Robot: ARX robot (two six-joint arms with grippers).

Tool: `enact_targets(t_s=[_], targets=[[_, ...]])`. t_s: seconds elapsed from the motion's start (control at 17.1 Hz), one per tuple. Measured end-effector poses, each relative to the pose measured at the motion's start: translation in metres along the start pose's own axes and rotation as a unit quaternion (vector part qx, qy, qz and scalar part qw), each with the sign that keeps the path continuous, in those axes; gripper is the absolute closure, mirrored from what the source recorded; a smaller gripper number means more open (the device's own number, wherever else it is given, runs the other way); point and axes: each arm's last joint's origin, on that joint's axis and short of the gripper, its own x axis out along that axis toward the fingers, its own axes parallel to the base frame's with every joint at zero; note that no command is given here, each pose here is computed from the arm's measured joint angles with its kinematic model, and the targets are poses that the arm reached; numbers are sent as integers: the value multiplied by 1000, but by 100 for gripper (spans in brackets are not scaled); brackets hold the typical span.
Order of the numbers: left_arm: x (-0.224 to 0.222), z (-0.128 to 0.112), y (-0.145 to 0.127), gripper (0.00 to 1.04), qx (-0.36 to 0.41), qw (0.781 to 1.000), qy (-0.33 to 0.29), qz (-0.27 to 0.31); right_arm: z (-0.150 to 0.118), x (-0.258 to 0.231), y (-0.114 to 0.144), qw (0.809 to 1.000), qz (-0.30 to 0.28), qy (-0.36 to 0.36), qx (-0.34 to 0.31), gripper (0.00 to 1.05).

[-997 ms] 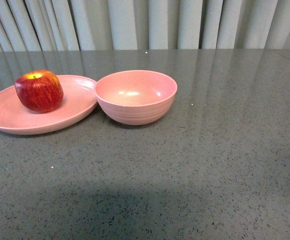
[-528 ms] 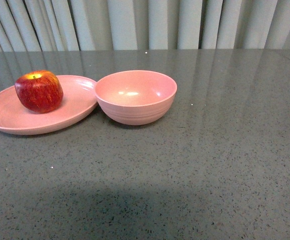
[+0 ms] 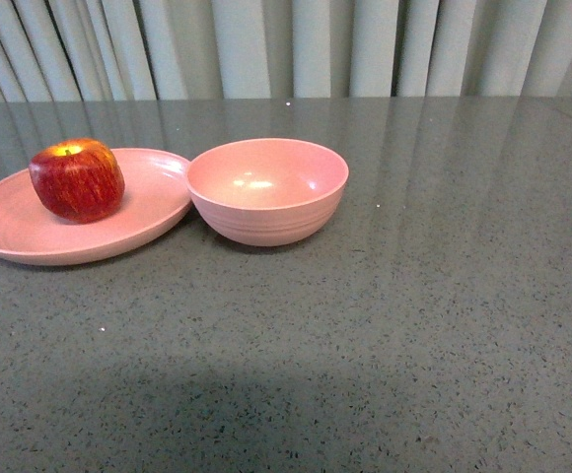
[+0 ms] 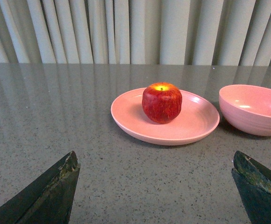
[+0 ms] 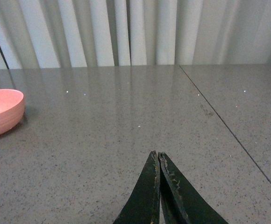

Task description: Move apple from plate to bowl

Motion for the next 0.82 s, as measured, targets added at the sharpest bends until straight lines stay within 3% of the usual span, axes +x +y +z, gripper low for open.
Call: enact_targets(t_s=[0.59, 0.82], targets=[[0, 0, 0, 7, 0, 1000, 0, 0, -10, 0, 0, 1000, 0, -1, -1, 102], [0, 0, 0, 7, 0, 1000, 0, 0, -10, 0, 0, 1000, 0, -1, -1, 57]])
